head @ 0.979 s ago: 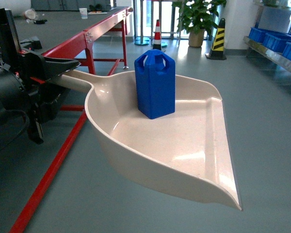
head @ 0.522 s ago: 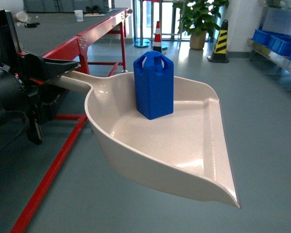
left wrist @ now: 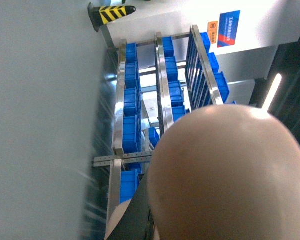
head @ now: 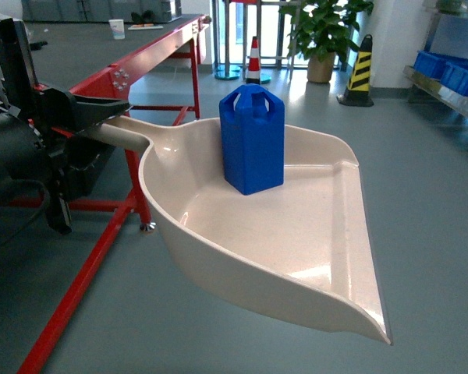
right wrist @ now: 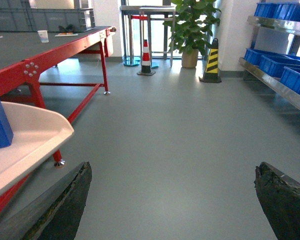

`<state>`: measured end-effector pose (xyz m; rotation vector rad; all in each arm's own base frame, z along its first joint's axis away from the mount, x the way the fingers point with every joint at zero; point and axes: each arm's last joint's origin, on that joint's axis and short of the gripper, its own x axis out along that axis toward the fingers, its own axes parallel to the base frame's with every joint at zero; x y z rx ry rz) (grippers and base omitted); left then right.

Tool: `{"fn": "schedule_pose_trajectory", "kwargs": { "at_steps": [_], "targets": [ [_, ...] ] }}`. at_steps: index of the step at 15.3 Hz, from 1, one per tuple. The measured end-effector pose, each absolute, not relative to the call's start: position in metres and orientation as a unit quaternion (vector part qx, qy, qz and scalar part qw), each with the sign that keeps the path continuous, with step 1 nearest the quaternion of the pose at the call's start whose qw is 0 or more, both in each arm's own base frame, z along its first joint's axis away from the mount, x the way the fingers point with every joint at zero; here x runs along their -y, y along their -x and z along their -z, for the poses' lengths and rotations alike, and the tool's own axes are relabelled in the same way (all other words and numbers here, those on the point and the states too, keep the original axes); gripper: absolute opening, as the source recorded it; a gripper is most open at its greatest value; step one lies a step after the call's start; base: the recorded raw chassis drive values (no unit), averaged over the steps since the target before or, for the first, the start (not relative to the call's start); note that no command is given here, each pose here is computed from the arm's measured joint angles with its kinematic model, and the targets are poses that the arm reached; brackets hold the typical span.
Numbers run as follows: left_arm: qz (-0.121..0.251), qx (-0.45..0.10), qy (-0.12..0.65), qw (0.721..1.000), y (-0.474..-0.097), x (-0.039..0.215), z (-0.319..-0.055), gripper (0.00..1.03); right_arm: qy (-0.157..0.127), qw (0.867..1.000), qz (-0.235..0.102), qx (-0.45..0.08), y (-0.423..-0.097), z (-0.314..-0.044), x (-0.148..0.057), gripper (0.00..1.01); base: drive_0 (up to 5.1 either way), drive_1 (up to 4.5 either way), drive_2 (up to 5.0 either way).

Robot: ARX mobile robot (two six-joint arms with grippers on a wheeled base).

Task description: Place part in tray to right shelf

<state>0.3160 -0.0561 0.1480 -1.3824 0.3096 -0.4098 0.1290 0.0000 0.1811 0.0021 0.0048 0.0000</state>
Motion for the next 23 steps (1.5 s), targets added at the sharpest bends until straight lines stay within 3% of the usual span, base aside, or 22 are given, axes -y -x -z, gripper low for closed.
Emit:
{"fn": "schedule_pose_trajectory", "kwargs": {
  "at_steps": [23],
  "targets": [
    [0.188,-0.137,0.63,0.741,-0.316,0.056,-0.1488,0.16,-0.001,1.0,0.0,-0.003,-0.129,-0.1809,0.0,0.98,0.1,4.42,-4.2]
  ]
}}
